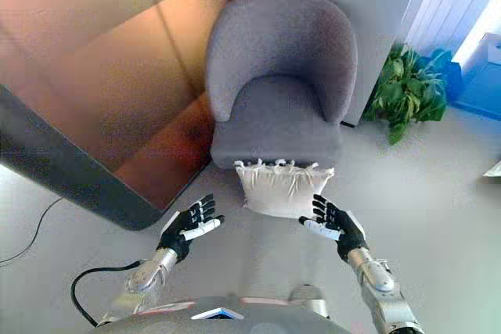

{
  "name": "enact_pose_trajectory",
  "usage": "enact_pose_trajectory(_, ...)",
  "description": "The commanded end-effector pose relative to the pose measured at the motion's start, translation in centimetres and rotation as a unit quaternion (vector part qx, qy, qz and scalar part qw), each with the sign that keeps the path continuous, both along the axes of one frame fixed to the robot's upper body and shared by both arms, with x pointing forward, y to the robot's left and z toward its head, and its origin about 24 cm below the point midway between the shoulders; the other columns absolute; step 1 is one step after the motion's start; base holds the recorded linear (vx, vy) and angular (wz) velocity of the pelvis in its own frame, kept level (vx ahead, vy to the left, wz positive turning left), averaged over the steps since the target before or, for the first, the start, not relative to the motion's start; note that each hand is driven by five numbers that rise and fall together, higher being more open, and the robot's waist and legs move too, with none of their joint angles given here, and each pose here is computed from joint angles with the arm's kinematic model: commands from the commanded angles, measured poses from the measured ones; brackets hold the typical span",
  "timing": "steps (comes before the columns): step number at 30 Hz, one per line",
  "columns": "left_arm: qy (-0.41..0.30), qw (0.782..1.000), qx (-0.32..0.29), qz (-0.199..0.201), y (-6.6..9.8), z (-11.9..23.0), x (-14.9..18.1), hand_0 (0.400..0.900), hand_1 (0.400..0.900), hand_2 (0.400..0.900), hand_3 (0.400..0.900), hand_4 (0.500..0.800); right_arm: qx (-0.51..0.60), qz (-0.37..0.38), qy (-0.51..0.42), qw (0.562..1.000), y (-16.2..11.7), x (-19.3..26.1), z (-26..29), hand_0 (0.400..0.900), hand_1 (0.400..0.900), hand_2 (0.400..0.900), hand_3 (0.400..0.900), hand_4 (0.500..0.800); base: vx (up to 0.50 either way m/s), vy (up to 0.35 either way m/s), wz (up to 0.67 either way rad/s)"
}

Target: Pick up the pillow and put it on the sofa.

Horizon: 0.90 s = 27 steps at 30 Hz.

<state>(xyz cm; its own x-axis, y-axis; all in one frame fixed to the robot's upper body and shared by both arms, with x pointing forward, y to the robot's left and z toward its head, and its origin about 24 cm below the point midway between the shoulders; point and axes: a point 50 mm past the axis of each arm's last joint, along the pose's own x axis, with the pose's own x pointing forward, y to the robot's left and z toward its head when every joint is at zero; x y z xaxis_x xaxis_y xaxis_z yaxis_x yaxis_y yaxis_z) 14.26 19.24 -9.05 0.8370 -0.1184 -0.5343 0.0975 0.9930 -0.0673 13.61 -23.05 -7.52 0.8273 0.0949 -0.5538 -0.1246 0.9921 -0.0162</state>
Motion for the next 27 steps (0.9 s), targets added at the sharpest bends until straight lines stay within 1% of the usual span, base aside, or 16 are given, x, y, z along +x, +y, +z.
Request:
enact_pose_trajectory(1, -0.107, 0.993, 0.043, -0.017, 2.0, 3.3, 2.8, 0.9, 0.9, 0.9, 0.9, 0.8, 0.0, 0.025, -0.103, 0.994, 0.4, 2.9, 3.0, 0.9, 0.9, 0.9, 0.9, 0.8, 0.0, 0.0, 0.0)
enact_pose_trajectory(5, -0.11, 0.993, 0.032, -0.022, 1.9, 3.5, 2.8, 0.9, 0.9, 0.9, 0.9, 0.8, 0.002, 0.029, -0.106, 0.994, 0.4, 2.9, 3.2, 0.9, 0.9, 0.9, 0.9, 0.8, 0.0, 0.0, 0.0)
enact_pose_trajectory(14, -0.106, 0.993, 0.039, -0.024, 1.9, 3.4, 2.8, 0.9, 0.9, 0.9, 0.9, 0.8, -0.002, 0.026, -0.108, 0.994, 0.0, 2.9, 3.4, 0.9, 0.9, 0.9, 0.9, 0.8, -0.008, -0.031, 0.0)
enact_pose_trajectory(21, -0.095, 0.994, 0.037, -0.026, 1.6, 2.9, 2.8, 0.9, 0.9, 0.9, 0.9, 0.8, -0.005, 0.025, -0.119, 0.993, -0.3, 3.2, 3.9, 0.9, 0.9, 0.9, 0.9, 0.8, -0.014, -0.088, 0.01)
enact_pose_trajectory(27, -0.1, 0.994, 0.032, -0.03, 1.3, 3.1, 3.2, 0.9, 0.9, 0.9, 0.9, 0.8, -0.012, 0.019, -0.129, 0.991, -0.7, 3.6, 4.3, 0.9, 0.9, 0.9, 0.9, 0.8, -0.005, -0.137, 0.02)
